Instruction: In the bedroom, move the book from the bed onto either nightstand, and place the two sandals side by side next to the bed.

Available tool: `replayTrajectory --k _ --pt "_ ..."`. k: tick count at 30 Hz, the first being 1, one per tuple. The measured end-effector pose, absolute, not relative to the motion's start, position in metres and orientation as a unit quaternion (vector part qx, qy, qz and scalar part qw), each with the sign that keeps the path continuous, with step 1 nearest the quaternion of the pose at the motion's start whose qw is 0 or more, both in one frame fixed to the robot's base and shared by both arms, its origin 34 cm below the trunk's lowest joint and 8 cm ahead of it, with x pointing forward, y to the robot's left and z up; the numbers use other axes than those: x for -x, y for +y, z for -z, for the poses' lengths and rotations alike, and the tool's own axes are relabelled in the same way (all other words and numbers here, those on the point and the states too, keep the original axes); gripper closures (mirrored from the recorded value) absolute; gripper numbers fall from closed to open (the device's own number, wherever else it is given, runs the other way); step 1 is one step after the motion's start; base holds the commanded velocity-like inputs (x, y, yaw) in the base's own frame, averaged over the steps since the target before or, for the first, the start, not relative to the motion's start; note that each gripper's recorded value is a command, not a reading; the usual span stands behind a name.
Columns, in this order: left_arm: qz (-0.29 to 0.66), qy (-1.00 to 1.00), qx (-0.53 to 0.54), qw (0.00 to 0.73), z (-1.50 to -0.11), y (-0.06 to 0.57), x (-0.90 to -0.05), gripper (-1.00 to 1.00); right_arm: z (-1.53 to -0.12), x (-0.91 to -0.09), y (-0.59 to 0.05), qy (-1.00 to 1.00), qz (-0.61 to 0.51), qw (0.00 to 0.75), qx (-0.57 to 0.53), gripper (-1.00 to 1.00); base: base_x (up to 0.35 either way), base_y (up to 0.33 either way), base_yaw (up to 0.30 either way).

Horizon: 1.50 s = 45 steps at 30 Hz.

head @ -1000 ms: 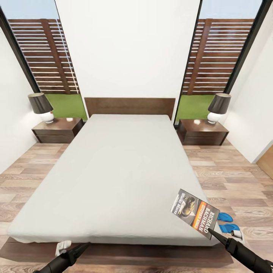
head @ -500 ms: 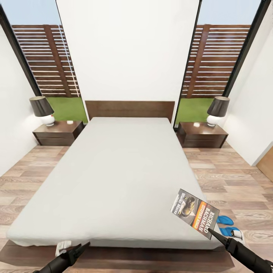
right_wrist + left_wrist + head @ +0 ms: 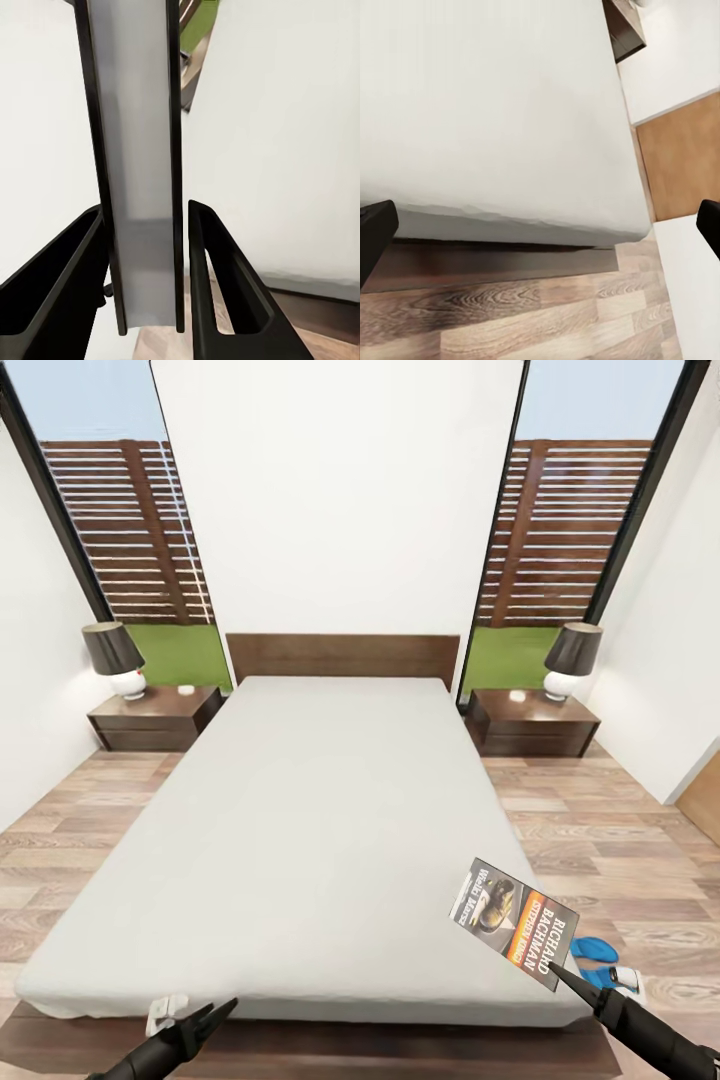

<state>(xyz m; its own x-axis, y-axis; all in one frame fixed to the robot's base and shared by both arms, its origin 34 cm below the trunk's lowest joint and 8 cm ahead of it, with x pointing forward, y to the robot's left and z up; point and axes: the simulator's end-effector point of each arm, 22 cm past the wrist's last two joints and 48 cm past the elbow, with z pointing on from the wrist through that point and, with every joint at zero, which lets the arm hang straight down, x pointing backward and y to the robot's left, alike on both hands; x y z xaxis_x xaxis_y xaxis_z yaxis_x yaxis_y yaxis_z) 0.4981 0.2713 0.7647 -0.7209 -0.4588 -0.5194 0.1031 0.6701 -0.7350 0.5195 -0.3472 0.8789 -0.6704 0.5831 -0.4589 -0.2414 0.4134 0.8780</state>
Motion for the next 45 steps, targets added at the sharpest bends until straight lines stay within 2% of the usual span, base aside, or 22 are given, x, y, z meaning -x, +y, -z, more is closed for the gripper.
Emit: replayTrajectory --k 18,25,31,45 --pt "0.394 0.835 0.100 0.370 -0.776 0.271 -0.505 -1.00 -0.854 -0.485 -0.339 0.755 -0.508 0.395 -0.126 1.00 0.000 0.000 0.000" --pt "0.394 0.834 0.098 0.374 -0.780 0.271 -0.505 -1.00 -0.848 -0.477 -0.303 0.744 -0.529 0.387 -0.133 1.00 0.000 0.000 0.000" --pt "0.379 0.851 0.113 0.346 -0.758 0.274 -0.465 -1.00 -0.850 -0.477 -0.300 0.740 -0.531 0.389 -0.137 1.00 0.000 0.000 -0.026" --pt "0.333 0.887 0.093 0.305 -0.727 0.254 -0.446 -1.00 -0.858 -0.479 -0.300 0.736 -0.533 0.396 -0.132 1.00 0.000 0.000 -0.053"
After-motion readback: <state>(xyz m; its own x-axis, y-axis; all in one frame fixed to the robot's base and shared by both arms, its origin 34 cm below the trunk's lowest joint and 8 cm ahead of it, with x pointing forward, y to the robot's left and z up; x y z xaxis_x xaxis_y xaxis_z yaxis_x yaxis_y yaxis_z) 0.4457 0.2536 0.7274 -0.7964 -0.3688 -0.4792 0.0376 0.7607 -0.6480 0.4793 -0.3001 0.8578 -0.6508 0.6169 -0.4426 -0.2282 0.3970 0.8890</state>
